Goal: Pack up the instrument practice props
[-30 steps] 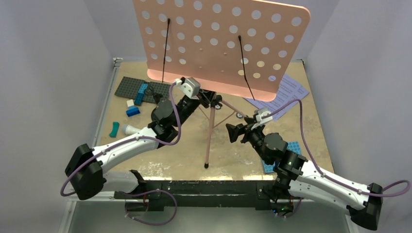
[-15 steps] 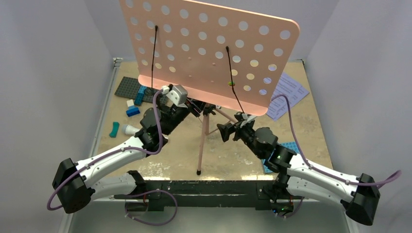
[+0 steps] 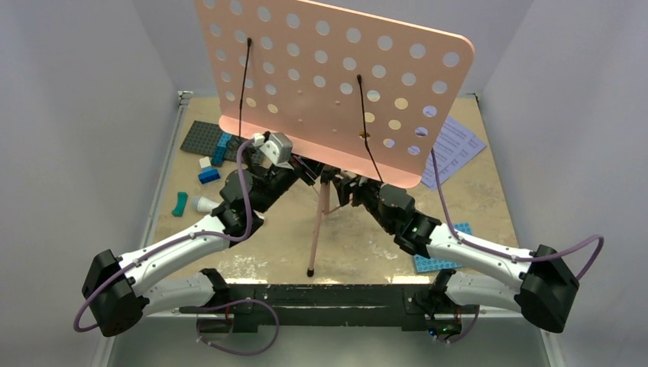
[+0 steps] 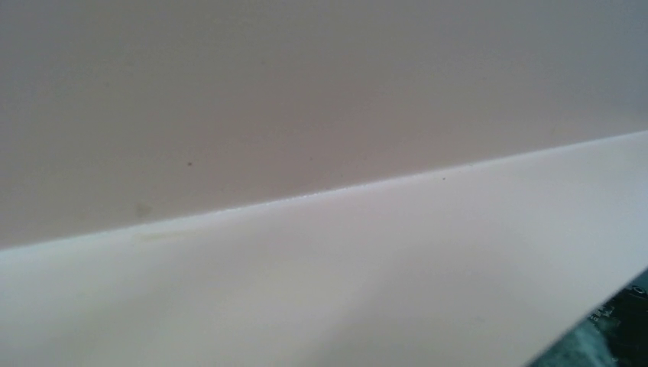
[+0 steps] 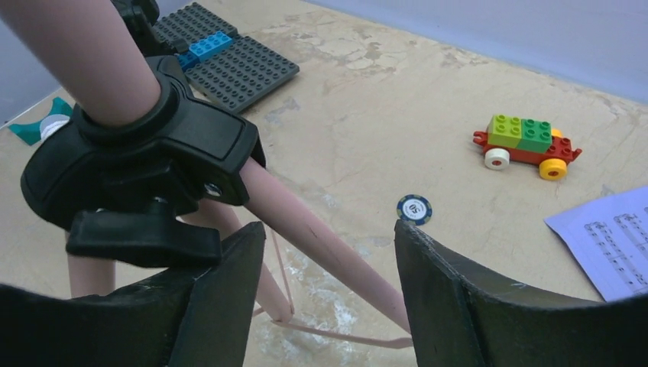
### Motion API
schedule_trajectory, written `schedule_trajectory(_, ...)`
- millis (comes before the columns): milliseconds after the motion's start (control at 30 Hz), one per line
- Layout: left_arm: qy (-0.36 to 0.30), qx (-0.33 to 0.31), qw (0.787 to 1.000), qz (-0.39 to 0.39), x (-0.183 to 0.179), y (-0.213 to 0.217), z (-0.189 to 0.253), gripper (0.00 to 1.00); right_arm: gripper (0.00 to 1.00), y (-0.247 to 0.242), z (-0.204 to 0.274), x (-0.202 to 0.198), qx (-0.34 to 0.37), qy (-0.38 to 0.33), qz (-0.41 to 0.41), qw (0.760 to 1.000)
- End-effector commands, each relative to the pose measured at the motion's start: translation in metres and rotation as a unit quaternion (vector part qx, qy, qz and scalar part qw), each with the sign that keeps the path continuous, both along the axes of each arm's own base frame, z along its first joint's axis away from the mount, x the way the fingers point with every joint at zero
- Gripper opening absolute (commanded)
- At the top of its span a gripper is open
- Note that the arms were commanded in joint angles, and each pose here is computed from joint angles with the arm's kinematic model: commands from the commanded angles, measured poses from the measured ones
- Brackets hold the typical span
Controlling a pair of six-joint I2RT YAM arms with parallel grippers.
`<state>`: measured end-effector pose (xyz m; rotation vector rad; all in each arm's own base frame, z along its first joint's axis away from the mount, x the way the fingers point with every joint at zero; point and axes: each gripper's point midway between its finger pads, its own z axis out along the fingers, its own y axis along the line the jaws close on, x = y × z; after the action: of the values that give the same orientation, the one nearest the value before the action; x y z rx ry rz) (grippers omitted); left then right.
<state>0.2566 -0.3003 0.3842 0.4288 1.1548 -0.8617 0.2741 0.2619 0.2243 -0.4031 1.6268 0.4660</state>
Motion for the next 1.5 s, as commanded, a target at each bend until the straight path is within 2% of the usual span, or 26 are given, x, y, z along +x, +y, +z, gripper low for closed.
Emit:
schedule_trajectory(0,-0.018,-0.091,0.994,-0.052,-0.029,0.009,0.051,0.00,0.61,0.011,0.041,0.009,0.040,-0.044,0.007,0.998)
schedule_trajectory(167,-0.022,-0.086,0.995,-0.037,-0.025,0.012,0.042,0.00,0.31,0.004,0.048,0.008,0.039,-0.060,0.004,0.997)
schedule_trajectory(400,-0.019,-0.092,0.995,-0.033,-0.019,0.007,0.025,0.00,0.00,-0.009,0.077,0.004,0.030,-0.106,-0.005,0.994)
schedule_trajectory(800,-0.068,-0.136,0.988,-0.031,-0.018,0.008,0.056,0.00,0.00,-0.031,0.162,-0.009,0.045,-0.193,-0.011,0.980)
schedule_trajectory(933,-0.072,-0.155,0.985,-0.018,-0.014,0.012,0.063,0.00,0.00,-0.030,0.177,-0.011,0.043,-0.205,-0.006,0.978)
schedule_trajectory(1400,-0.035,-0.112,0.993,0.026,-0.002,0.019,0.018,0.00,0.00,-0.019,0.119,-0.011,0.024,-0.132,0.017,0.991)
schedule_trajectory(1467,-0.032,-0.107,0.993,0.033,0.000,0.021,0.011,0.00,0.08,-0.019,0.112,-0.012,0.021,-0.121,0.019,0.992)
